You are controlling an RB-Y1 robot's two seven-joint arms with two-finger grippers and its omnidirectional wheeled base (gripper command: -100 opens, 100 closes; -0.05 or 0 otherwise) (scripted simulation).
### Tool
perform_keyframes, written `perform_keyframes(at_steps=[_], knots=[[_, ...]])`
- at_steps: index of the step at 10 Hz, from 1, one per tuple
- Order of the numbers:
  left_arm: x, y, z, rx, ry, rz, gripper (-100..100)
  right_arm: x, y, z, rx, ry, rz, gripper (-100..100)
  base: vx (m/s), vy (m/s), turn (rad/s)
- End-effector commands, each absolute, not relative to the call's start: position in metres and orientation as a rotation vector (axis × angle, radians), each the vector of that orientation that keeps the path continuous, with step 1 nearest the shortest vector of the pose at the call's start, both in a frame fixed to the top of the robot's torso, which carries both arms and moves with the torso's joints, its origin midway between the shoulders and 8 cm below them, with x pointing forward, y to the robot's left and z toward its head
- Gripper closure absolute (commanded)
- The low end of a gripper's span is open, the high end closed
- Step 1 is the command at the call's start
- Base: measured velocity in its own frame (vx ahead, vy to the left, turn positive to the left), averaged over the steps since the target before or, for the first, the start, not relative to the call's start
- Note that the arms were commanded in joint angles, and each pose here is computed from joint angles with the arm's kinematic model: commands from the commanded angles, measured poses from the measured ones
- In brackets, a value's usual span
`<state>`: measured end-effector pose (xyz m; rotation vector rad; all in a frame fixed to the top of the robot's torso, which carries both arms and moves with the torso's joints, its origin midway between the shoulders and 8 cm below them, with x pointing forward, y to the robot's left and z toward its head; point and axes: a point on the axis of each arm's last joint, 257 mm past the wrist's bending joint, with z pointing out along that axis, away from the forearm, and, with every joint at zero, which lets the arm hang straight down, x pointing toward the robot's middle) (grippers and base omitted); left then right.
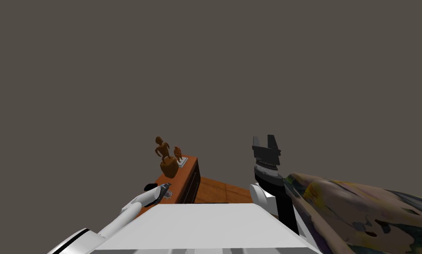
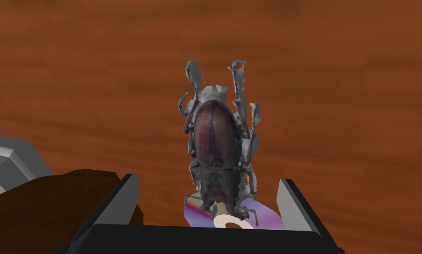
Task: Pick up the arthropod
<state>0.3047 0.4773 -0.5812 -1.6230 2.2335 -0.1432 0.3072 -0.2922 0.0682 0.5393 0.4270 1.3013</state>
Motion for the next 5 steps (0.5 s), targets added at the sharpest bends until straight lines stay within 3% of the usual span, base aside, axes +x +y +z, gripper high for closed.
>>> perform_keyframes(at_steps=[1,5], knots=[[0.3047,0.4773,-0.5812,-1.623,2.234,-0.143,100,0.3072,-0.2922,0.0682,0.539,0.427,1.301,0,0.001,0.008,0.008],[0.3045,0.4776,-0.5812,-1.623,2.234,-0.143,100,0.3072,-0.2922,0.0682,0.539,0.427,1.301,0,0.0,0.0,0.0]])
